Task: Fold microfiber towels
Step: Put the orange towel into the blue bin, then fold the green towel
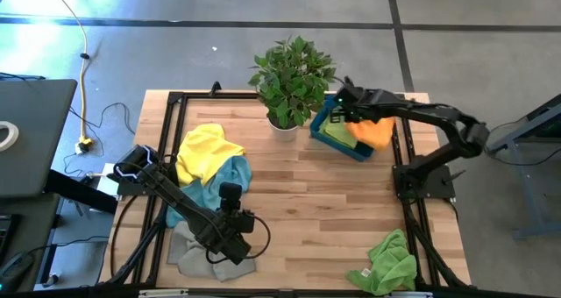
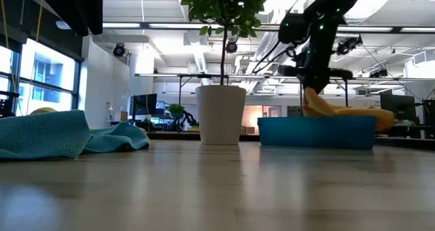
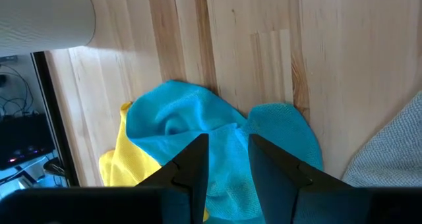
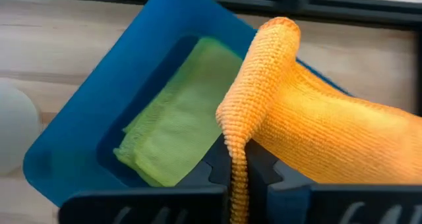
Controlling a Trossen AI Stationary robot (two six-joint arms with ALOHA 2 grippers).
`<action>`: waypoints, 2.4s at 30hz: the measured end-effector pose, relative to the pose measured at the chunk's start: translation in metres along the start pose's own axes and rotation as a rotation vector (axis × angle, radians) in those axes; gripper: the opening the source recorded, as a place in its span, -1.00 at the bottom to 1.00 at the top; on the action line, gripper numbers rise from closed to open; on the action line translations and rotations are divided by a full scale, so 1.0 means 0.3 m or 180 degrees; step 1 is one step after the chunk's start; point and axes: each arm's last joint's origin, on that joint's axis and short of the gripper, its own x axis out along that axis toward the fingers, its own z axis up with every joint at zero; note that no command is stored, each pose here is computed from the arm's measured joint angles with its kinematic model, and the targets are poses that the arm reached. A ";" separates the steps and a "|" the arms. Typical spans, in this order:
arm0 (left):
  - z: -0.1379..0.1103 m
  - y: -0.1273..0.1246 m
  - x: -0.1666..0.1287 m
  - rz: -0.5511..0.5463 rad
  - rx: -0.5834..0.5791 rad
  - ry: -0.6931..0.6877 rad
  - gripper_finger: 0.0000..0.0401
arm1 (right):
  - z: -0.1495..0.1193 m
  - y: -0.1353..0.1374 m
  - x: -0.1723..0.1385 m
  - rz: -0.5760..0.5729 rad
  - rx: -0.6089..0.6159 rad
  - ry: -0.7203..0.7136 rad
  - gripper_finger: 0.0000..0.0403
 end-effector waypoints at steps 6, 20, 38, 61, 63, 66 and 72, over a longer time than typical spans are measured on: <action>0.000 0.000 0.000 -0.0005 0.0001 0.0004 -0.51 | 0.010 0.048 0.054 0.0176 -0.0027 -0.0071 -1.00; -0.001 -0.001 0.000 -0.0005 0.0006 0.0004 -0.51 | 0.042 0.111 0.045 0.0701 -0.0063 -0.0457 -1.00; -0.007 -0.012 -0.007 -0.0010 0.0035 -0.0015 -0.51 | 0.000 0.165 0.053 0.0966 -0.0282 -0.0287 -1.00; -0.009 -0.017 -0.010 -0.0034 -0.0048 -0.0012 -0.51 | 0.030 0.174 -0.020 0.0990 -0.1003 -0.0976 -0.13; -0.009 -0.018 -0.010 -0.0039 -0.0065 -0.0017 -0.51 | 0.015 0.156 -0.068 0.1100 -0.1159 -0.0878 -0.13; -0.007 -0.019 -0.010 -0.0049 -0.0079 -0.0035 -0.51 | -0.043 0.137 -0.124 0.1454 -0.1464 -0.0377 -0.13; 0.000 -0.013 -0.006 -0.0039 -0.0156 -0.0062 -0.51 | -0.264 0.137 -0.210 0.1779 -0.1967 0.1120 -0.12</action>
